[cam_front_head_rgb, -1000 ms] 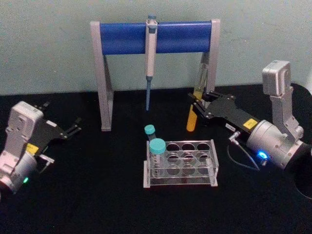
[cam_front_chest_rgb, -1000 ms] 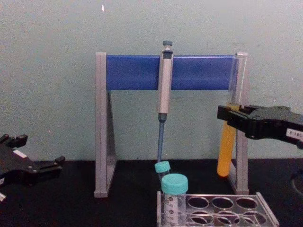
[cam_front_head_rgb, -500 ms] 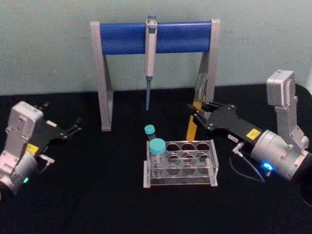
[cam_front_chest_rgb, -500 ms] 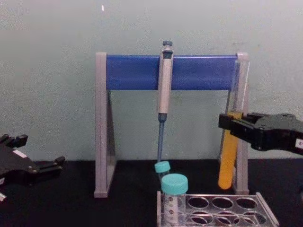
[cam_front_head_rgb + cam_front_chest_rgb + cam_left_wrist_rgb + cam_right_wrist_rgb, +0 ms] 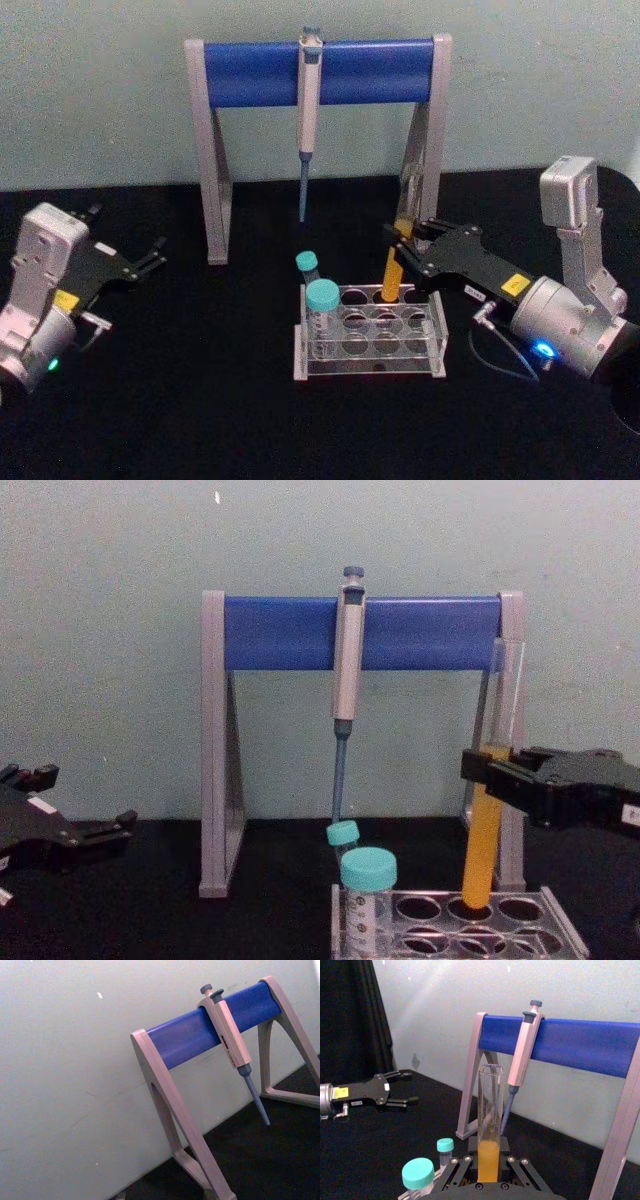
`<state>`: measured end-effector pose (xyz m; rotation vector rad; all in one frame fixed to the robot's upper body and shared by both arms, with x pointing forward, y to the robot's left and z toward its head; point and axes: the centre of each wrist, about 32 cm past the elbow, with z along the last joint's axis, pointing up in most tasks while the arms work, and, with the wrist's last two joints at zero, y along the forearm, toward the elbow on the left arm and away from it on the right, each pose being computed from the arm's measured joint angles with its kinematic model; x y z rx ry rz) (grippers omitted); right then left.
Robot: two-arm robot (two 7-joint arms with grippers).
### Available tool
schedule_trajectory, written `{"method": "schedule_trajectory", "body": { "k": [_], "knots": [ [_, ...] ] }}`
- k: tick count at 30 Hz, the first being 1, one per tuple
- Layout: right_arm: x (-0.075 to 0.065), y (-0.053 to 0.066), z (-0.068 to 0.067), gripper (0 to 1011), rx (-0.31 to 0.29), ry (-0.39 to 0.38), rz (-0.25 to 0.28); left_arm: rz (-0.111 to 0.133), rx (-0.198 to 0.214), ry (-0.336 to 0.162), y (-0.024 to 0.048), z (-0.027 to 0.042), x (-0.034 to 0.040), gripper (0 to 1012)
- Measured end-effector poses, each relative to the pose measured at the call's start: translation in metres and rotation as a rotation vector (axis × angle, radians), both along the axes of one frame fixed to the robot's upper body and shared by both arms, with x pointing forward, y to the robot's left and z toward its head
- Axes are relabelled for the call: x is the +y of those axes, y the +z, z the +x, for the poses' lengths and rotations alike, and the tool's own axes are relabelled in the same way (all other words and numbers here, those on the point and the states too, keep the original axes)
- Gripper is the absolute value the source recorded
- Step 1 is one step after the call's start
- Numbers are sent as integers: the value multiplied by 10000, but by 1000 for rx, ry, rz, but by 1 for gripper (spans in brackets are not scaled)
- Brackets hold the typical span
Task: Pick up the test tube from the test tube rack, shake it, then place it back into the test tube rack.
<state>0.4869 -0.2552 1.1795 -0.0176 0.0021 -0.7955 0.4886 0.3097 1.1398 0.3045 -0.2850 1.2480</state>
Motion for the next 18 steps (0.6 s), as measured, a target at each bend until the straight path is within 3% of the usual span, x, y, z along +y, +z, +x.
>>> {"method": "schedule_trajectory", "body": {
  "k": [18],
  "knots": [
    [21,-116,4,224,3,-2,6,0,0,0,0,0,0,1001]
  ]
}}
